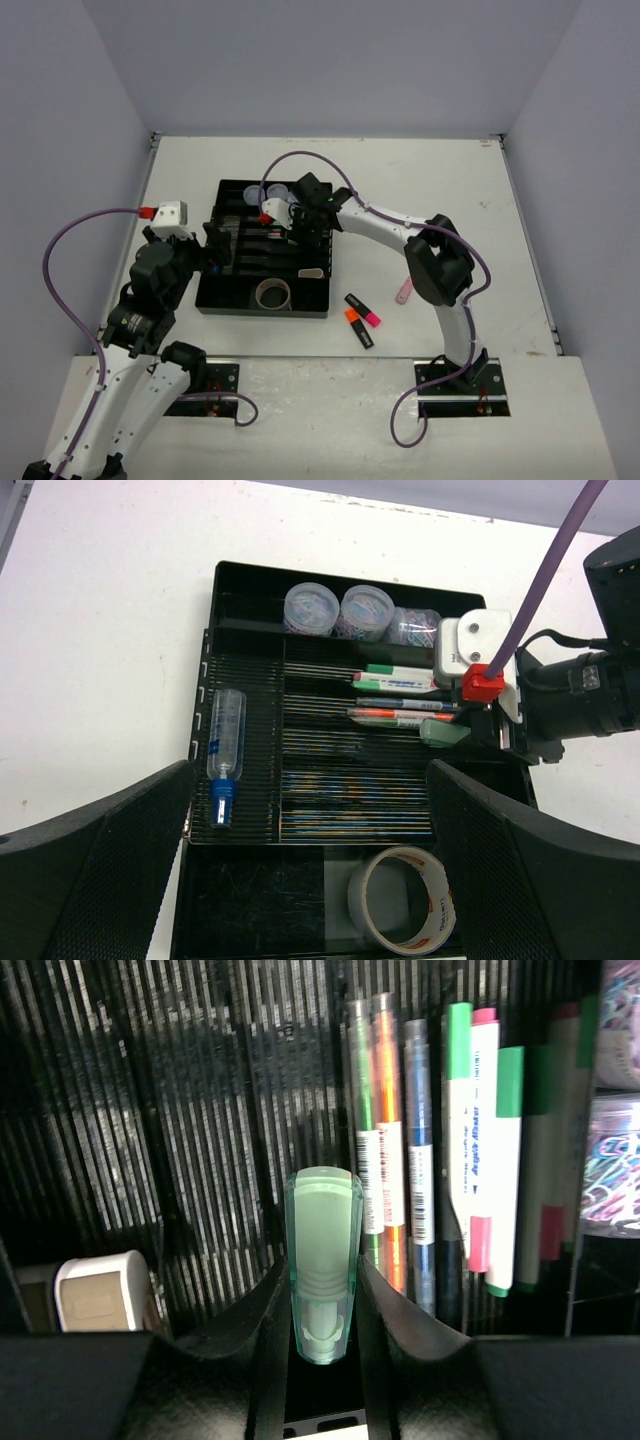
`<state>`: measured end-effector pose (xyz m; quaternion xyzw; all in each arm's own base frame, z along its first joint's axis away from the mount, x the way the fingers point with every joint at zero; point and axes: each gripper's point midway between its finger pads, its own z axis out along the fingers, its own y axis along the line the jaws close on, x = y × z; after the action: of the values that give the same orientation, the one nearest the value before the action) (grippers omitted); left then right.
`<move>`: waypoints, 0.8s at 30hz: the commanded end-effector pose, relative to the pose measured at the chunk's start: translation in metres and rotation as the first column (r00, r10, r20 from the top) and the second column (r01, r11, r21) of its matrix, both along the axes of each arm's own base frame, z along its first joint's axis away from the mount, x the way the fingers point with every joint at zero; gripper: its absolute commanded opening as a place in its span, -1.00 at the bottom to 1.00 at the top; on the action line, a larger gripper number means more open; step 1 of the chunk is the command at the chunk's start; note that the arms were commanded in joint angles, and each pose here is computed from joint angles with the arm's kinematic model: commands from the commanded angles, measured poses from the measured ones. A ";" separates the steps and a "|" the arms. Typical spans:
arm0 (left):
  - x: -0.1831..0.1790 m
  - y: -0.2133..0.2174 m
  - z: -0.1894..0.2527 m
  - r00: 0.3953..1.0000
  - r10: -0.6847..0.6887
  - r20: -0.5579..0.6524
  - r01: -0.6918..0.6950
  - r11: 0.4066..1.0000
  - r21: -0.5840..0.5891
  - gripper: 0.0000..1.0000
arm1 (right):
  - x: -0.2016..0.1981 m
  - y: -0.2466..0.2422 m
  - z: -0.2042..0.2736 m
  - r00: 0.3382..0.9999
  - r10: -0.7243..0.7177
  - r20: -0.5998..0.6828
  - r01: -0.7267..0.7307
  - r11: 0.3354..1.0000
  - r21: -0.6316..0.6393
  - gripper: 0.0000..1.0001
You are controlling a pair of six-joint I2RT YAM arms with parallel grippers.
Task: Sort the stationery into containers
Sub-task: Place the stationery in the storage box, then pick up the stationery from the center of the board.
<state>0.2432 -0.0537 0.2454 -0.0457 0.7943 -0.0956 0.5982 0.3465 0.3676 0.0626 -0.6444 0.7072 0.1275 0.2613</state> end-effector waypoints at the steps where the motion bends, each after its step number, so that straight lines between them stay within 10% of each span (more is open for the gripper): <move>1: 0.005 -0.001 0.013 0.998 -0.012 0.055 0.011 1.000 0.001 1.00 | -0.010 0.005 0.009 0.999 0.042 -0.019 -0.041 0.999 0.022 -0.38; 18: 0.005 -0.009 0.011 0.997 -0.058 0.053 0.058 0.998 0.002 1.00 | -0.005 -0.007 0.064 0.998 -0.057 -0.012 0.058 0.985 0.162 -0.19; 21: 0.005 -0.007 0.012 0.997 -0.047 0.055 0.046 0.999 0.003 1.00 | -0.007 -0.039 0.105 0.953 -0.292 -0.074 0.300 0.902 0.310 -0.22; 24: 0.004 -0.005 0.014 0.997 -0.040 0.060 0.040 0.999 0.002 1.00 | 0.017 -0.094 0.127 0.791 -0.589 -0.165 0.595 0.681 0.426 -0.33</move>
<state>0.2438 -0.0623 0.2493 -0.0279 0.7902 -0.1138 0.6015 0.3273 0.3176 0.1042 -0.5254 0.7794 0.1732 0.2941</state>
